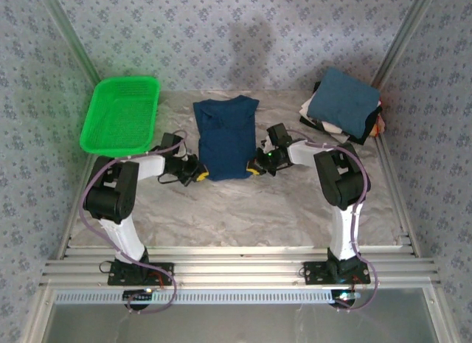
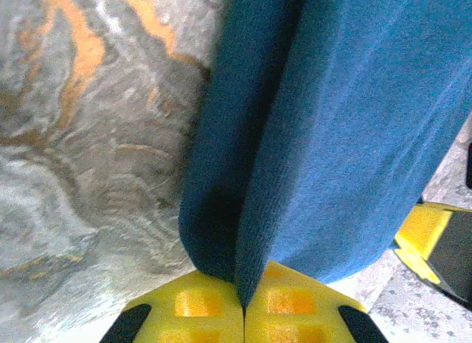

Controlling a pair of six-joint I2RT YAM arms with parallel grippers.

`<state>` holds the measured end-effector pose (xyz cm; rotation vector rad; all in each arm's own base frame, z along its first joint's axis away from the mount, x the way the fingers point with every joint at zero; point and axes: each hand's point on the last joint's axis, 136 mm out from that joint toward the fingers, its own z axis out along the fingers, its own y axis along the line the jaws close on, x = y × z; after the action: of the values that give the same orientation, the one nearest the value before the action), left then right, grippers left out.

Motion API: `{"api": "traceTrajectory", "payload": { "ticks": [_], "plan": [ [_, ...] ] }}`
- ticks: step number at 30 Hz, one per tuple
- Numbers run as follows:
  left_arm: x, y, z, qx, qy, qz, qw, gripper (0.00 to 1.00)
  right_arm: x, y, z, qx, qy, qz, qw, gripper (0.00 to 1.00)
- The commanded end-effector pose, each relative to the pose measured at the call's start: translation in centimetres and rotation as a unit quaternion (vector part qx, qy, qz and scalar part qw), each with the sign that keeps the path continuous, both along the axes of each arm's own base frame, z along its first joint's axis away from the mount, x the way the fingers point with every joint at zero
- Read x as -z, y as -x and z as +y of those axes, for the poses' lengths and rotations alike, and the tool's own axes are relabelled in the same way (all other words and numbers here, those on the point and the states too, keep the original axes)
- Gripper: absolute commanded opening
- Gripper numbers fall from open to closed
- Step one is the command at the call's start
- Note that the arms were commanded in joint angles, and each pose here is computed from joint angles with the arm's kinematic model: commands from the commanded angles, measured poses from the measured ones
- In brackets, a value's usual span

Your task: Fold and stack the t-shirts

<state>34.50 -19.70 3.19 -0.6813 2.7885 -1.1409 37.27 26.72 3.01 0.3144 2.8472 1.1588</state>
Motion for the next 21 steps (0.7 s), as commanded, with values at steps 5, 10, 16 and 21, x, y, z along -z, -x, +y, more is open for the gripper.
{"api": "traceTrajectory", "payload": {
  "ticks": [5, 10, 16, 21],
  "plan": [
    [-0.4, 4.9, 1.8, 0.009, -0.041, 0.012, 0.999, 0.0, -1.1, 5.5, -1.0, 0.001, 0.005, 0.032, 0.999, 0.0],
    [-0.5, 10.0, 3.2, -0.009, -0.057, 0.028, 0.998, 0.0, -0.8, 11.3, -0.1, -0.019, 0.033, 0.053, 0.998, 0.0],
    [-1.6, 16.1, 4.2, -0.021, -0.071, 0.039, 0.997, 0.0, -0.3, 17.2, 0.2, -0.015, 0.063, 0.078, 0.995, 0.0],
    [-2.7, 19.0, 4.9, -0.044, -0.064, 0.04, 0.996, 0.0, -1.3, 20.4, 0.8, -0.022, 0.074, 0.079, 0.994, 0.0]
  ]
}}
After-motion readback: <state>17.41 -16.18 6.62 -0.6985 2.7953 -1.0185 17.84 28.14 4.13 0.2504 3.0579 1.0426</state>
